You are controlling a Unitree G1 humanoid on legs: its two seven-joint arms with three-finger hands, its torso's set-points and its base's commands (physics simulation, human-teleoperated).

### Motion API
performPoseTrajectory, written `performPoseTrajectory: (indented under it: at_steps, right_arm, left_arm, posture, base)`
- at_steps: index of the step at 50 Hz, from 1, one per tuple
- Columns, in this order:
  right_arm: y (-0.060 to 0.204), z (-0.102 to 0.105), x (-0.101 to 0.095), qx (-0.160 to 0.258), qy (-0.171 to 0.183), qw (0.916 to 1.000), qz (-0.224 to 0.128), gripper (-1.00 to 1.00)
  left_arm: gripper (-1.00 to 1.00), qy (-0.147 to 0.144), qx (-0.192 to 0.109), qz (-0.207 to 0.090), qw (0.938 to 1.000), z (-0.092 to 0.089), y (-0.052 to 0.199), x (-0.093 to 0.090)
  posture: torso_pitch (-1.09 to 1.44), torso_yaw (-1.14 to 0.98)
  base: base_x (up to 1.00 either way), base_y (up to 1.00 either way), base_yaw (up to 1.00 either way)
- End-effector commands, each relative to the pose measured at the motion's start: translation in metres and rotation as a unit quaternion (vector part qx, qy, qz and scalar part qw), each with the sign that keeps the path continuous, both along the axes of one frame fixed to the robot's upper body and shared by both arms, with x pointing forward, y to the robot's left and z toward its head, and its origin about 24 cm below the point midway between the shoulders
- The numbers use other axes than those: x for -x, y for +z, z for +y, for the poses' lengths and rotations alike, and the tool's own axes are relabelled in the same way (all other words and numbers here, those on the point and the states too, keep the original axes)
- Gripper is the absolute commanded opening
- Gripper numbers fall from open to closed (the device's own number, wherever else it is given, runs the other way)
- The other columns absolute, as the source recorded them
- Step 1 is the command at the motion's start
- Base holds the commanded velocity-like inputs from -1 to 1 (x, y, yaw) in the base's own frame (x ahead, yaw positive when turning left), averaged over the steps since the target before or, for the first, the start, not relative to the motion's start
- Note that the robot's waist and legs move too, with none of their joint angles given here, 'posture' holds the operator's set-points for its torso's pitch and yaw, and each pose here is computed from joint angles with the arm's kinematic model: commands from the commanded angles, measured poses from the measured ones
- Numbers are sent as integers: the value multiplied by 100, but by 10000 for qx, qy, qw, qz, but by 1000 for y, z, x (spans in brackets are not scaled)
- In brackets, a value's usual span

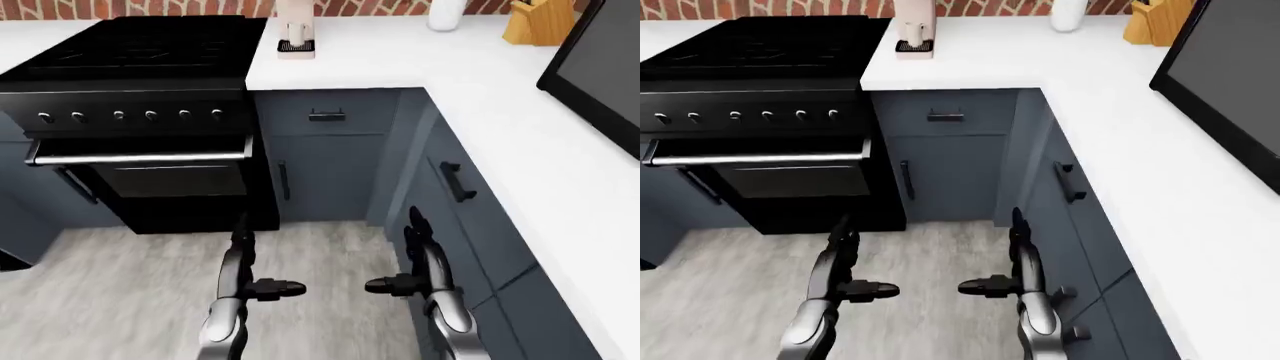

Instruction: Pick the mug from under the coffee machine dispenser and place it on the counter.

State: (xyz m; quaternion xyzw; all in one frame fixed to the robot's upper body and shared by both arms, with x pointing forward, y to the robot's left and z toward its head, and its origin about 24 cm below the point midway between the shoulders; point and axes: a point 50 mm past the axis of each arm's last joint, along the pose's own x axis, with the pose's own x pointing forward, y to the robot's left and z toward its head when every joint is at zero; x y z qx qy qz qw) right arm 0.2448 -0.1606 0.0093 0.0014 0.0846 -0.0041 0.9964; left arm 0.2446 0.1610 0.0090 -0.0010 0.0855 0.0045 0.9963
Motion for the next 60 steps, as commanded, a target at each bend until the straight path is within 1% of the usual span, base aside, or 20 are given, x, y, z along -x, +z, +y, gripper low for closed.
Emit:
performPoseTrajectory:
  at_steps: [1,4,7,11,14,18,21,26,33,46,50,60]
  right_arm:
    - [32,2,-9,-36,54,9966,-817,100]
    - [35,2,-9,-82,29,9964,-842,100]
    - [48,2,-7,-92,33,9952,-971,100]
    - [57,3,-6,-37,50,9941,-1079,100]
    - [72,1,-4,3,66,9918,-1275,100]
    - [104,-3,-1,-43,82,9872,-1591,100]
    - [119,-7,1,-50,55,9846,-1746,100]
    - [143,-12,4,-35,20,9801,-1986,100]
    - [157,-19,4,37,-32,9762,-2167,100]
    - [171,-21,8,132,-34,9721,-2343,100]
    - [171,-20,9,140,-17,9720,-2346,100]
    - [172,-19,11,137,23,9719,-2351,100]
  left_arm:
    - [100,-92,17,-826,9965,-4,35,-8]
    - [100,-105,1,-865,9962,-5,39,-7]
    - [100,-99,23,-1006,9949,-5,55,-4]
    - [100,-49,15,-1107,9938,-2,64,-3]
    - [100,-49,29,-1226,9924,-2,78,0]
    - [100,-68,34,-1515,9884,-3,111,9]
    - [100,-45,20,-1628,9866,-1,122,12]
    - [100,111,-50,-1818,9833,9,140,15]
    - [100,194,-99,-1989,9798,15,157,20]
    - [100,227,-155,-2109,9771,18,171,25]
    - [100,226,-160,-2084,9777,18,168,24]
    - [100,247,-169,-2100,9772,19,171,25]
  posture:
    - [0,0]
    - [0,0]
    - [0,0]
    - [0,0]
    - [0,0]
    - [0,0]
    - [0,0]
    - [0,0]
    - [0,0]
    - [0,0]
    - [0,0]
    - [0,0]
  base:
    - [0,0,0]
    - [0,0,0]
    - [0,0,0]
    - [0,0,0]
    - [0,0,0]
    - [0,0,0]
    - [0,0,0]
    - [0,0,0]
    - [0,0,0]
    - [6,0,0]
    - [9,0,0]
    - [13,0,0]
